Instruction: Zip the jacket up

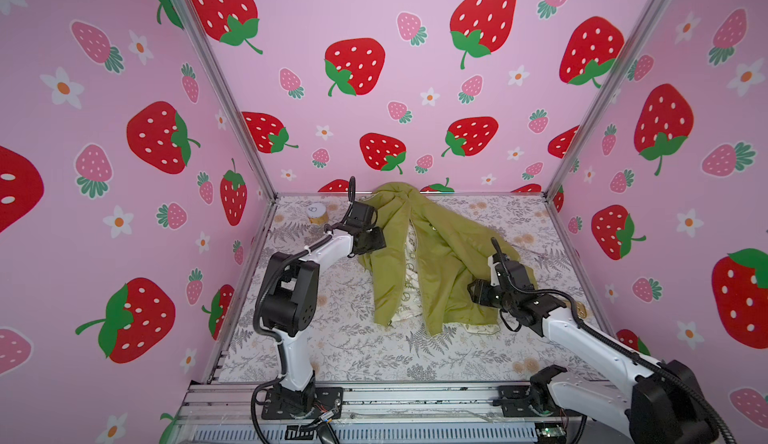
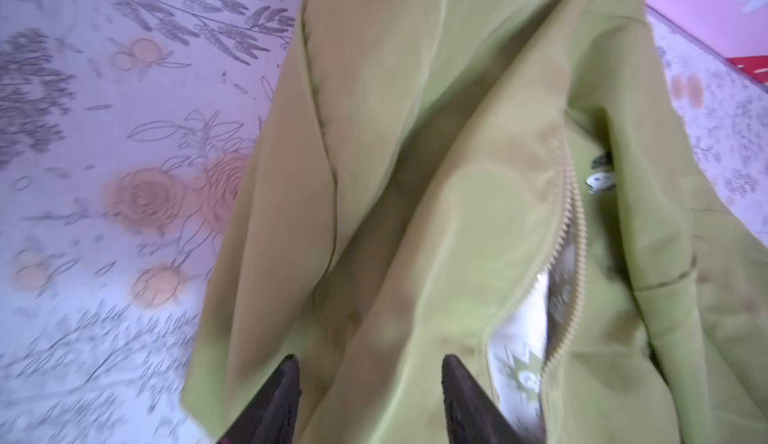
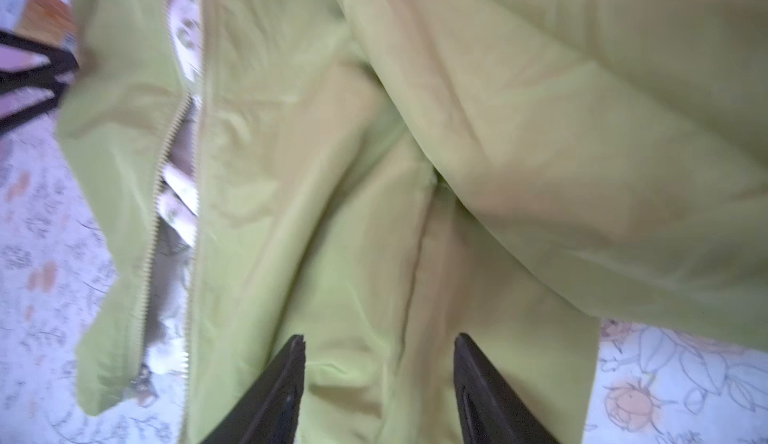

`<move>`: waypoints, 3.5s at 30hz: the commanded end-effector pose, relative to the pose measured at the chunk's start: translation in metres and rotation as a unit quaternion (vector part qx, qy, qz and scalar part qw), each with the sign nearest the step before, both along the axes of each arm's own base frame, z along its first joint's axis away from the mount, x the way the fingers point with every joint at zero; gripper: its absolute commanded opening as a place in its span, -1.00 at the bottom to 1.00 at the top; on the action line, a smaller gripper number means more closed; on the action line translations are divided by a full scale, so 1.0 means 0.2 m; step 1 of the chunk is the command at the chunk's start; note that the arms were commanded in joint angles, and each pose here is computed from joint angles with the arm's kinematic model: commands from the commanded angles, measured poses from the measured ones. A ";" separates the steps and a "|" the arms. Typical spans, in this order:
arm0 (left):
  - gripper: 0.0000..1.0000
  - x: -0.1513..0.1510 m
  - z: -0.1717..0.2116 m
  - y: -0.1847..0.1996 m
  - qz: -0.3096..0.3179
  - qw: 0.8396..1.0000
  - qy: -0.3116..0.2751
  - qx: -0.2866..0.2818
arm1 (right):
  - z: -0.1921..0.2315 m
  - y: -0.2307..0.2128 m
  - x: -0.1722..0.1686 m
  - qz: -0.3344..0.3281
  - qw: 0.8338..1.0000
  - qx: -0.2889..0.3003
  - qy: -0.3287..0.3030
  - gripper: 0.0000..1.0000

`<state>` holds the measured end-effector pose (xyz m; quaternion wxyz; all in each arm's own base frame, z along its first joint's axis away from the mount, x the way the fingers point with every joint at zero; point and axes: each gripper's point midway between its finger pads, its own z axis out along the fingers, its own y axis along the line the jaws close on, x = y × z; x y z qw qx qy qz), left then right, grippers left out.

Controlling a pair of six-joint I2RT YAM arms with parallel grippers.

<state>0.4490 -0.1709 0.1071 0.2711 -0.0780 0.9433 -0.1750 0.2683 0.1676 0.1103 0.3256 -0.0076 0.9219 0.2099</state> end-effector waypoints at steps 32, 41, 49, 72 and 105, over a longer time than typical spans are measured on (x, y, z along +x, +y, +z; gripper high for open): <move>0.28 -1.17 -0.20 -0.19 0.003 0.959 0.094 -0.266 | -0.20 1.18 -0.21 0.184 0.955 0.212 0.096 0.10; 0.17 -1.15 -0.26 -0.25 0.002 0.959 0.103 -0.263 | -0.17 1.20 -0.21 0.190 0.951 0.222 0.097 -0.19; -0.43 -1.10 -0.27 -0.28 -0.007 0.963 0.086 -0.255 | -0.13 1.18 -0.23 0.192 0.951 0.223 0.093 -0.45; -1.00 -1.00 0.20 -0.48 -0.169 0.909 -0.004 -0.381 | 0.18 0.67 0.00 0.146 0.961 0.235 0.008 0.79; -1.00 -1.05 0.32 -0.47 -0.201 0.884 -0.028 -0.421 | 0.32 1.02 -0.19 0.212 0.892 0.396 0.043 -0.25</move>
